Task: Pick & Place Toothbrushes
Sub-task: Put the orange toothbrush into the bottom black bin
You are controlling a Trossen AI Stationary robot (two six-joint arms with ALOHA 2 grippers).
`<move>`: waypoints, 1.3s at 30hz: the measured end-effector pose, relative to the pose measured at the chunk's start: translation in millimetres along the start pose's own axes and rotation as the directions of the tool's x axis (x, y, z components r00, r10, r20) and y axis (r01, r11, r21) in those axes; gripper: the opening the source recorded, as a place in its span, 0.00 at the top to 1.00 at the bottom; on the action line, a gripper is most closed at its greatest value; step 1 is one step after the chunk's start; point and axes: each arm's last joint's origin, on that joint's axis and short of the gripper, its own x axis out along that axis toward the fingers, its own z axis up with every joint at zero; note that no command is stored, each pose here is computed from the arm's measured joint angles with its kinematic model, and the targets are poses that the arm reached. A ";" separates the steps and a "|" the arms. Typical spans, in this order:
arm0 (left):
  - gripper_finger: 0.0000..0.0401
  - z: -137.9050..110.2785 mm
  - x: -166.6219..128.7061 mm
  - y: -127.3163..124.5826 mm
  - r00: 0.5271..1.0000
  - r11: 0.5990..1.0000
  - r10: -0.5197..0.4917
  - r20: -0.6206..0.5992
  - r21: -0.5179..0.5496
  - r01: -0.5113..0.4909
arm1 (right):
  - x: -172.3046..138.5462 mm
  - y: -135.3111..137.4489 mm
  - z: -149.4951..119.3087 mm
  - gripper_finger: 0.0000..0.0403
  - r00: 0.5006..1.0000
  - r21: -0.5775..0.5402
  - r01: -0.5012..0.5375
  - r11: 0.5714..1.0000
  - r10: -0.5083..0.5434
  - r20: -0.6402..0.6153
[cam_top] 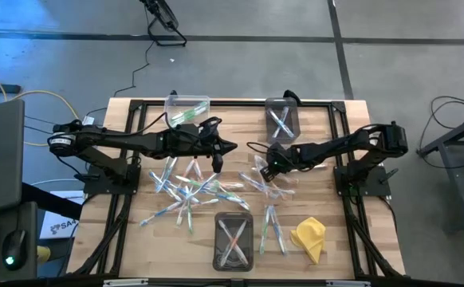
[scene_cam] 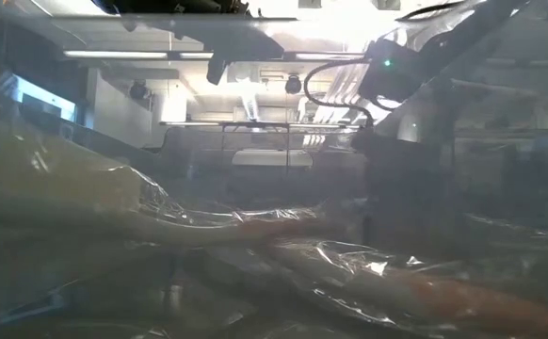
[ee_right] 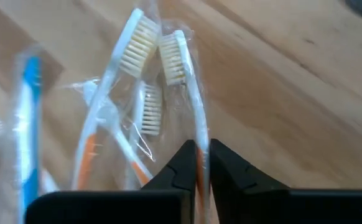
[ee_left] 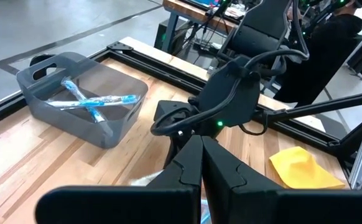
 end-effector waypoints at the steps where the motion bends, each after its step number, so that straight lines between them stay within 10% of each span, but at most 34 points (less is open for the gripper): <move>1: 1.00 0.0 0.0 0.0 1.000 1.000 0.000 0.000 0.000 0.000 | -0.7 1.7 1.2 0.95 1.000 -0.009 -0.011 1.000 0.011 -0.002; 19: 1.00 -1.3 0.0 0.3 1.000 1.000 0.002 -0.013 0.001 -0.002 | -90.2 8.4 26.8 0.95 0.951 -0.023 -0.180 0.983 0.180 0.252; 33: 1.00 -0.2 0.0 0.0 1.000 1.000 -0.002 -0.002 0.000 0.002 | -184.6 11.9 48.6 0.95 0.578 -0.232 -0.484 0.844 0.507 0.640; 39: 1.00 3.1 -0.1 -1.2 0.999 0.998 -0.013 0.032 -0.054 0.015 | -188.6 12.3 49.1 0.95 0.553 -0.247 -0.501 0.829 0.527 0.645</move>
